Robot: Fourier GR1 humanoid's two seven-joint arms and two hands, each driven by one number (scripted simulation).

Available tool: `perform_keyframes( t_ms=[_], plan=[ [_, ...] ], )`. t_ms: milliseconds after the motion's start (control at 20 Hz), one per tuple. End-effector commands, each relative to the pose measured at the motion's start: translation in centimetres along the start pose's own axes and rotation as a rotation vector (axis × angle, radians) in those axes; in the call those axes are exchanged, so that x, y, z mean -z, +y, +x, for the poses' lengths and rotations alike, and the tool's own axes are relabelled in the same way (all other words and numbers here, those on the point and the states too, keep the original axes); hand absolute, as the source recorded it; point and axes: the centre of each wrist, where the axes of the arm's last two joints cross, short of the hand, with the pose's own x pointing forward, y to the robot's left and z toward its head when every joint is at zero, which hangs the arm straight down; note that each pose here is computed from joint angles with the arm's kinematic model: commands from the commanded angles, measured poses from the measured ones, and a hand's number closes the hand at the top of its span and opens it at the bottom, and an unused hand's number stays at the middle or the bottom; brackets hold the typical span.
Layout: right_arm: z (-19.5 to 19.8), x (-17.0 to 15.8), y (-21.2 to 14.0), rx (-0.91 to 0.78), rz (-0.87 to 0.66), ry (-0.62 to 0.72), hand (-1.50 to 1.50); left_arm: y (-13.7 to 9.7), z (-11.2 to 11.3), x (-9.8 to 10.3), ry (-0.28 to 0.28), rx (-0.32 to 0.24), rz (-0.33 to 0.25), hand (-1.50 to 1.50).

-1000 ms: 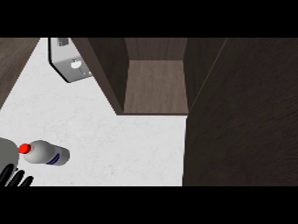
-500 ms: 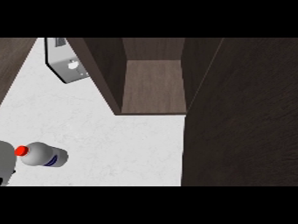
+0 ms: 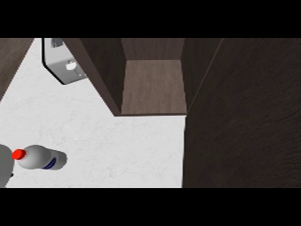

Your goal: Pick up the bottled water, place it into the cabinet and close the cabinet

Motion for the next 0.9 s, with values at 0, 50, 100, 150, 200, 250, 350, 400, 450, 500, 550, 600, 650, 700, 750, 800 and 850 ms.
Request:
perform_keyframes(
  t_ms=[0, 50, 100, 150, 200, 250, 350, 400, 450, 500, 550, 600, 650, 700, 750, 800, 850],
  plan=[
    [4.2, -1.4, 0.4, 0.092, 0.044, -0.087, -1.50, 0.7, -2.0, 0.7, 0.008, 0.018, -0.024, -1.50],
    [3.9, -1.7, 0.7, 0.095, 0.045, -0.075, -1.50, 1.4, -2.1, 1.1, -0.013, 0.037, -0.024, -1.50],
    [4.1, -1.8, 1.2, 0.091, 0.048, -0.090, -1.50, 2.1, -2.2, 1.9, -0.012, 0.047, -0.019, -1.50],
    [3.0, -1.4, -0.5, 0.082, 0.028, -0.103, -1.50, 1.9, -3.5, 1.5, -0.013, 0.033, -0.018, -1.50],
    [3.9, -1.9, 0.4, 0.086, 0.064, -0.103, -1.50, 2.8, -1.9, 3.0, -0.036, 0.040, -0.016, -1.50],
    [3.6, -2.4, 0.6, 0.101, 0.044, -0.094, -1.50, 3.3, -2.9, 3.3, 0.003, 0.048, -0.016, -1.50],
    [3.4, -2.0, -0.5, 0.090, 0.045, -0.093, -1.50, 3.5, -4.7, 3.5, -0.003, 0.052, -0.020, -1.50],
    [3.3, -2.2, 0.8, 0.097, 0.047, -0.100, -1.50, 2.4, -5.5, 4.9, -0.016, 0.039, -0.021, -1.50],
    [3.8, -2.9, 1.1, 0.104, 0.046, -0.097, -1.50, 2.7, -4.9, 4.6, 0.012, 0.059, 0.002, -1.50],
    [4.1, -2.2, 1.0, 0.104, 0.063, -0.093, -1.50, 3.8, -6.1, 4.8, 0.024, 0.041, -0.009, -1.50],
    [3.7, -2.7, 0.5, 0.102, 0.061, -0.088, -1.50, 2.3, -5.6, 6.4, 0.024, 0.053, 0.010, -1.50],
    [3.2, -2.4, 0.2, 0.105, 0.055, -0.101, -1.50, 3.6, -6.2, 7.0, 0.011, 0.061, 0.030, -1.50],
    [3.3, -2.5, 0.3, 0.103, 0.039, -0.101, -1.50, 3.4, -8.0, 5.1, 0.044, 0.056, 0.014, -1.50],
    [3.0, -2.6, 0.5, 0.097, 0.044, -0.105, -1.50, 4.7, -8.7, 5.6, 0.022, 0.065, 0.034, -1.50],
    [4.2, -2.9, 0.7, 0.108, 0.049, -0.096, -1.50, 4.2, -7.8, 5.9, 0.035, 0.078, 0.026, -1.50],
    [3.8, -2.9, 0.5, 0.116, 0.054, -0.108, -1.50, 3.6, -9.4, 6.0, 0.051, 0.084, 0.045, -1.50],
    [4.0, -2.3, 0.9, 0.113, 0.057, -0.104, -1.50, 4.2, -10.3, 6.0, 0.061, 0.065, 0.046, -1.50]
  ],
)
